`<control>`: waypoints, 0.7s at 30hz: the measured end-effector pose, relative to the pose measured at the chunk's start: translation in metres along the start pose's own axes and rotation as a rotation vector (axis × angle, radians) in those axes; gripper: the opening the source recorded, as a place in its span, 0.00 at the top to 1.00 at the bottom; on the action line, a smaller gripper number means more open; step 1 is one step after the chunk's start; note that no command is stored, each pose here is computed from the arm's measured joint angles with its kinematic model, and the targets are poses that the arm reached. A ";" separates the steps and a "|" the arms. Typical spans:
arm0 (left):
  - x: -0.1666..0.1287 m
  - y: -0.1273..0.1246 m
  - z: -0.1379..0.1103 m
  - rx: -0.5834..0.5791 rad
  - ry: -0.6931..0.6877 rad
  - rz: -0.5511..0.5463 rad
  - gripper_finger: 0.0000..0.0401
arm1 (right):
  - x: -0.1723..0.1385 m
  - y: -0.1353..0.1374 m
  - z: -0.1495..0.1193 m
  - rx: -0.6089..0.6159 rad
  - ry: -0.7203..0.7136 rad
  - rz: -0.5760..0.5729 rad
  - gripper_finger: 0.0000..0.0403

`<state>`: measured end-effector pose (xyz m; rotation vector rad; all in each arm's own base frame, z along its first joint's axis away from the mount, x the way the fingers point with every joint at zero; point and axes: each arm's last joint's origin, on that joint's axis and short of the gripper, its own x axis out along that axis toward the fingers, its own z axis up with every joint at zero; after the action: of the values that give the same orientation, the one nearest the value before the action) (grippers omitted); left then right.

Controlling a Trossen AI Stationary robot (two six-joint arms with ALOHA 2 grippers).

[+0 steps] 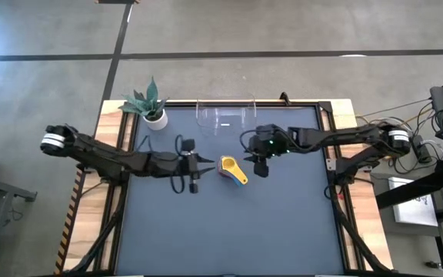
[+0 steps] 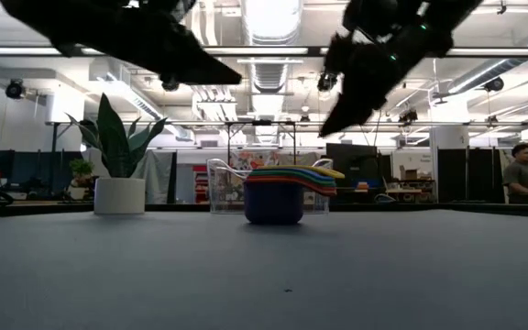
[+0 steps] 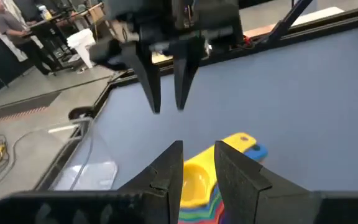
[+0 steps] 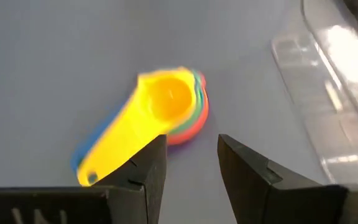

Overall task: Nest measuring cups in basket
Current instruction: Stack the yellow measuring cup on top of the blue measuring cup

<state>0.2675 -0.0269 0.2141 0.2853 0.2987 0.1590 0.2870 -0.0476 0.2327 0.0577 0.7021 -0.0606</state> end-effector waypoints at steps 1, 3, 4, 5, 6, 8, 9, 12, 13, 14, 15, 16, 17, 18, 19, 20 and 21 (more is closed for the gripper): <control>0.005 -0.002 0.002 0.007 0.005 -0.002 0.81 | -0.001 0.001 -0.007 0.016 0.007 -0.009 0.67; 0.016 -0.006 0.001 0.022 0.046 -0.014 0.81 | -0.001 0.004 -0.019 0.043 0.028 -0.028 0.67; 0.021 -0.008 -0.001 0.029 0.075 -0.022 0.81 | -0.001 0.005 -0.023 0.053 0.030 -0.036 0.67; 0.028 -0.011 -0.001 0.026 0.100 -0.042 0.81 | -0.001 0.008 -0.027 0.058 0.039 -0.040 0.67; 0.033 -0.014 -0.002 0.018 0.128 -0.074 0.81 | -0.001 0.010 -0.031 0.061 0.050 -0.045 0.67; 0.043 -0.021 -0.004 -0.004 0.189 -0.136 0.81 | 0.000 0.015 -0.035 0.061 0.059 -0.049 0.67; 0.048 -0.024 -0.003 -0.014 0.208 -0.156 0.81 | 0.001 0.018 -0.037 0.055 0.067 -0.045 0.67; 0.063 -0.035 -0.002 -0.009 0.266 -0.184 0.81 | 0.005 0.025 -0.037 0.039 0.062 -0.026 0.68; 0.068 -0.039 -0.001 -0.007 0.278 -0.207 0.81 | 0.007 0.027 -0.038 0.033 0.061 -0.020 0.69; 0.073 -0.041 -0.001 -0.005 0.297 -0.228 0.81 | 0.008 0.028 -0.039 0.028 0.064 -0.015 0.70; 0.076 -0.044 -0.003 -0.005 0.321 -0.253 0.82 | 0.009 0.030 -0.039 0.024 0.063 -0.012 0.71; 0.080 -0.047 -0.004 -0.006 0.339 -0.276 0.82 | 0.010 0.031 -0.039 0.021 0.062 -0.008 0.73; 0.084 -0.049 -0.003 -0.010 0.347 -0.287 0.83 | 0.012 0.032 -0.040 0.019 0.066 -0.006 0.75; 0.087 -0.050 -0.005 -0.009 0.363 -0.300 0.86 | 0.013 0.032 -0.042 0.020 0.071 -0.005 0.77; 0.088 -0.052 -0.007 -0.005 0.384 -0.309 0.88 | 0.015 0.032 -0.043 0.023 0.075 -0.006 0.80; 0.091 -0.053 -0.008 -0.007 0.388 -0.322 0.92 | 0.017 0.032 -0.044 0.024 0.077 -0.006 0.83; 0.093 -0.054 -0.008 -0.011 0.384 -0.336 0.95 | 0.019 0.031 -0.045 0.026 0.086 -0.007 0.86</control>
<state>0.3588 -0.0577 0.1656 0.1881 0.7204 -0.1187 0.2749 -0.0137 0.1865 0.0832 0.7872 -0.0743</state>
